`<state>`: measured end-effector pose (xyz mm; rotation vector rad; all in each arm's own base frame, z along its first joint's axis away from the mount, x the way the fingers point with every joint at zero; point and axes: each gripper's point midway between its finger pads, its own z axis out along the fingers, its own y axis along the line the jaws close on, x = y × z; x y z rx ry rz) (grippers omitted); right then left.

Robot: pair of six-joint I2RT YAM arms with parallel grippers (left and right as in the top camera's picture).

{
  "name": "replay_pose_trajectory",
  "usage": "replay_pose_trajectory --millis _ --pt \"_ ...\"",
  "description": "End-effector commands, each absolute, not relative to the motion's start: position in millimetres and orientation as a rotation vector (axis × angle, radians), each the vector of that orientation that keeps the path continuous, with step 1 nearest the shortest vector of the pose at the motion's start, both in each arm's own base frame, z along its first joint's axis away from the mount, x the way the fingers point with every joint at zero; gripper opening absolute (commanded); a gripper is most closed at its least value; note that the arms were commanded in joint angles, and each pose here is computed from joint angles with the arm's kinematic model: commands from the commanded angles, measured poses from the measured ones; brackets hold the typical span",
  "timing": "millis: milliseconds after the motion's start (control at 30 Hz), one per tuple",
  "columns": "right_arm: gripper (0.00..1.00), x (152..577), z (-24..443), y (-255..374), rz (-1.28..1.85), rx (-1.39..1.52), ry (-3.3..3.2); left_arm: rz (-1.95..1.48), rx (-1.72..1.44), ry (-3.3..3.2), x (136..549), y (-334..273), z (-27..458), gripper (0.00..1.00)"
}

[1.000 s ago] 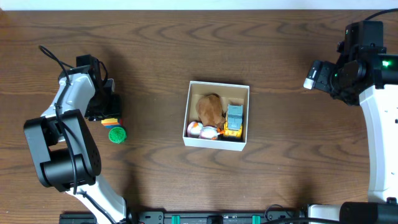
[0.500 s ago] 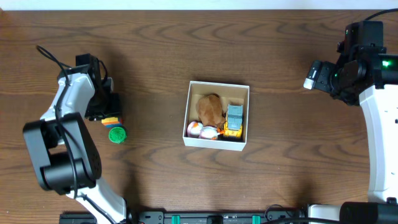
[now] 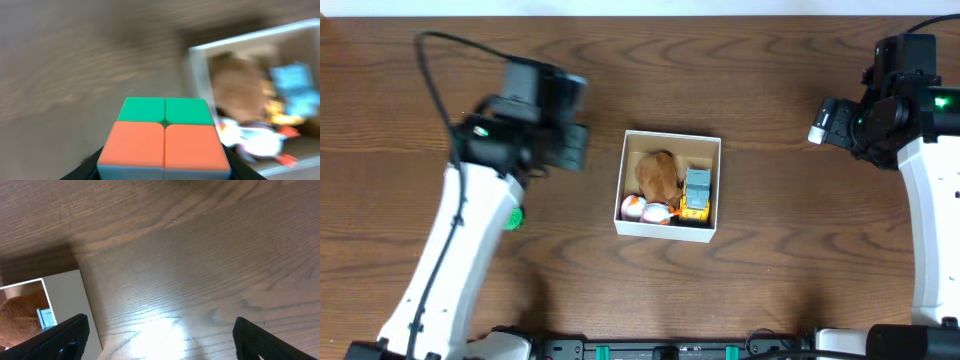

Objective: Pack container
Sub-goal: 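Carry the cube with the left gripper over the box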

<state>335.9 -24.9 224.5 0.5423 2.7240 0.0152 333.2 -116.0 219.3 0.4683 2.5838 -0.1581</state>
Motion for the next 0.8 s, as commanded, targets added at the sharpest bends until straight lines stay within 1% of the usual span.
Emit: replay_pose_trajectory --millis 0,100,267,300,333,467,667,733,767 --pt "0.93 334 222 -26 0.011 0.54 2.737 -0.216 0.589 2.557 320 -158 220 0.19" --pt "0.93 333 221 -26 0.01 0.541 2.741 -0.257 0.609 2.581 313 -184 210 0.19" --pt "0.93 331 221 -26 0.009 0.542 2.747 -0.26 0.671 2.67 306 -211 176 0.19" --pt "0.93 331 221 -26 0.009 0.542 2.747 -0.254 0.685 2.686 305 -213 170 0.19" --pt "0.93 331 221 -26 0.009 0.542 2.748 -0.245 0.7 2.709 303 -216 162 0.15" --pt "0.93 330 221 -26 0.007 0.542 2.751 -0.212 0.696 2.805 299 -215 137 0.13" --pt "0.94 330 221 -26 0.007 0.542 2.751 -0.166 0.716 2.897 293 -211 113 0.13" --pt "0.94 330 221 -26 0.007 0.543 2.751 -0.16 0.718 2.908 293 -211 109 0.15" --pt "0.94 330 220 -26 0.007 0.543 2.752 -0.159 0.719 2.91 293 -211 108 0.29"
